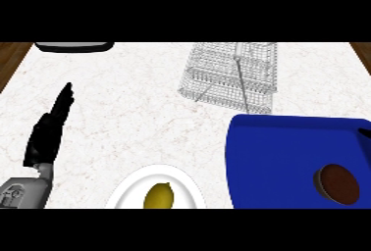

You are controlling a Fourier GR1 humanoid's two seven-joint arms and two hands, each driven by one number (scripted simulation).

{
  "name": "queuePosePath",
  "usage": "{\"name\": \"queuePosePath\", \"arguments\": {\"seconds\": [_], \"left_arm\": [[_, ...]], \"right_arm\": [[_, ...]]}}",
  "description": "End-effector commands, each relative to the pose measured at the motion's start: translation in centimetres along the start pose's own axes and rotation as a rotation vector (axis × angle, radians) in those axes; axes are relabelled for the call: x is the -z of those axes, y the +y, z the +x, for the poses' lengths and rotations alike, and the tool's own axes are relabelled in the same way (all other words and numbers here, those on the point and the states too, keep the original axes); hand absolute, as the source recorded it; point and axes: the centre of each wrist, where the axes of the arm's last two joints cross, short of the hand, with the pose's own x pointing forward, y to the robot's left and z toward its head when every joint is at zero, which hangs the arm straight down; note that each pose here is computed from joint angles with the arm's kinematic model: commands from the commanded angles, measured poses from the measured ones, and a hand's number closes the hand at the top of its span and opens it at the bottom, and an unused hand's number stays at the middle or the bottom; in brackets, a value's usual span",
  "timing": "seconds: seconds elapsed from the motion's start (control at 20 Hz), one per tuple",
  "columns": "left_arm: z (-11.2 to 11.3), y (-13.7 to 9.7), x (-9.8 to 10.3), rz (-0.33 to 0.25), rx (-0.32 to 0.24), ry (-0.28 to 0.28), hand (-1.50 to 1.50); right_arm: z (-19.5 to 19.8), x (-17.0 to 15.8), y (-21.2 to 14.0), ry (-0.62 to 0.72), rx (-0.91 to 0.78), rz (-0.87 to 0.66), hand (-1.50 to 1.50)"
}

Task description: Pick the cupcake from the tray and place it in the tiered basket

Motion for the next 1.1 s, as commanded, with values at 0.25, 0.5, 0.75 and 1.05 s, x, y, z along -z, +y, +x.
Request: {"name": "queuePosePath", "arguments": {"seconds": [0.25,0.5,0.75,1.05], "left_arm": [[0.8,0.3,-0.8,-0.022,-0.023,0.006,0.00],[0.2,-0.2,0.0,0.000,-0.001,0.003,0.00],[1.5,-0.4,-0.6,0.006,-0.010,0.010,0.00],[-0.5,1.2,-0.2,-0.011,-0.003,-0.006,0.00]], "right_arm": [[0.1,-0.2,1.9,0.006,-0.109,-0.074,-1.50],[0.3,-2.3,3.6,-0.004,-0.132,-0.101,-1.50],[1.0,-0.6,4.3,0.030,-0.137,-0.064,-1.50],[0.7,1.6,3.7,0.068,-0.112,-0.028,-1.50]]}}
